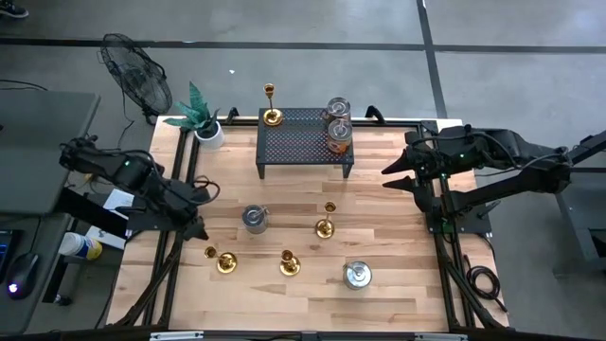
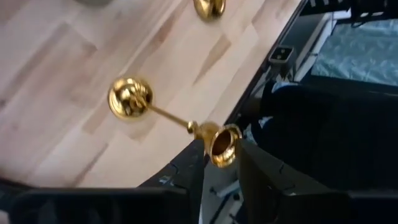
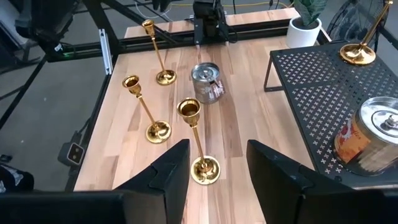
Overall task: Pick & Place candle stick holders
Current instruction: Put the gold candle holder on the shelf
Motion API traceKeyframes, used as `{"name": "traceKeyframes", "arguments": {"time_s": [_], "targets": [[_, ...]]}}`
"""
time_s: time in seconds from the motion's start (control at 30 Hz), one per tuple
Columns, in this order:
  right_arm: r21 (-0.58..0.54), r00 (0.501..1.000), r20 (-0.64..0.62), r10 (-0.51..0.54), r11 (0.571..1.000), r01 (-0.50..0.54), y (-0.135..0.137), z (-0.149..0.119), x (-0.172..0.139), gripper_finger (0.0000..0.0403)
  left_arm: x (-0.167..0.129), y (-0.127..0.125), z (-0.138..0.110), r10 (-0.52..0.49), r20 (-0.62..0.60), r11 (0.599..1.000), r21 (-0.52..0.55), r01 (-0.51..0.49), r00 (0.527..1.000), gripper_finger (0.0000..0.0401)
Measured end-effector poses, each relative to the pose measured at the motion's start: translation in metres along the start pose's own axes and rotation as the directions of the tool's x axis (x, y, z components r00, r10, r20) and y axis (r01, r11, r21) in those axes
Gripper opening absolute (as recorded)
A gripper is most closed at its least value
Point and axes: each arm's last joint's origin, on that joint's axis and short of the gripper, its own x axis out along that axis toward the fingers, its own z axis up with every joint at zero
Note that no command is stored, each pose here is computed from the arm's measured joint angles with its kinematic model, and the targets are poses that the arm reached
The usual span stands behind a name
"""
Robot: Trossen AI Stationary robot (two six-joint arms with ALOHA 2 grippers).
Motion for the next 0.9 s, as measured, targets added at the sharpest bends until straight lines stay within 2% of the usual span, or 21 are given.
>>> {"name": "traceKeyframes", "arguments": {"time_s": [0.13,0.23,0.33,0.43,0.57,0.67,0.77,0.83,0.9], "targets": [[0.0,1.0,-0.013,0.008,1.0,-0.008,0.0,-0.001,0.0,0.015,0.001,-0.002,-0.007,-0.012,-0.083,1.0,-0.026,0.01,0.996,0.007],[-0.012,1.0,-0.022,0.015,1.0,-0.015,0.0,-0.002,0.0,0.015,-0.001,-0.002,-0.011,-0.016,-0.088,0.999,-0.039,0.012,0.996,0.0061],[-0.017,1.0,-0.022,0.017,1.0,-0.017,0.0,-0.002,0.0,0.0152,-0.011,-0.009,-0.009,-0.043,-0.005,0.999,-0.024,0.043,0.999,0.0054],[-0.018,1.0,-0.022,0.017,1.0,-0.017,0.0,-0.002,0.0,0.0151,-0.023,-0.021,-0.004,-0.067,0.135,0.997,0.05,0.061,0.989,0.0051],[-0.018,1.0,-0.022,0.017,1.0,-0.018,0.0,-0.002,0.0,0.015,-0.03,-0.037,0.004,-0.057,0.288,0.98,0.199,-0.002,0.956,0.005],[-0.018,1.0,-0.022,0.017,1.0,-0.017,0.0,-0.002,0.0,0.0151,-0.023,-0.049,0.011,-0.02,0.386,0.935,0.333,-0.12,0.922,0.005],[-0.018,1.0,-0.022,0.017,1.0,-0.017,0.0,-0.002,0.0,0.015,-0.01,-0.059,0.019,0.006,0.492,0.861,0.44,-0.254,0.871,0.0053],[-0.018,1.0,-0.022,0.017,1.0,-0.018,0.0,-0.002,0.0,0.015,-0.002,-0.065,0.024,0.017,0.564,0.816,0.47,-0.337,0.826,0.006],[-0.018,1.0,-0.022,0.017,1.0,-0.017,0.0,-0.002,0.0,0.015,0.004,-0.071,0.028,0.021,0.611,0.787,0.478,-0.391,0.791,0.0074]]}}
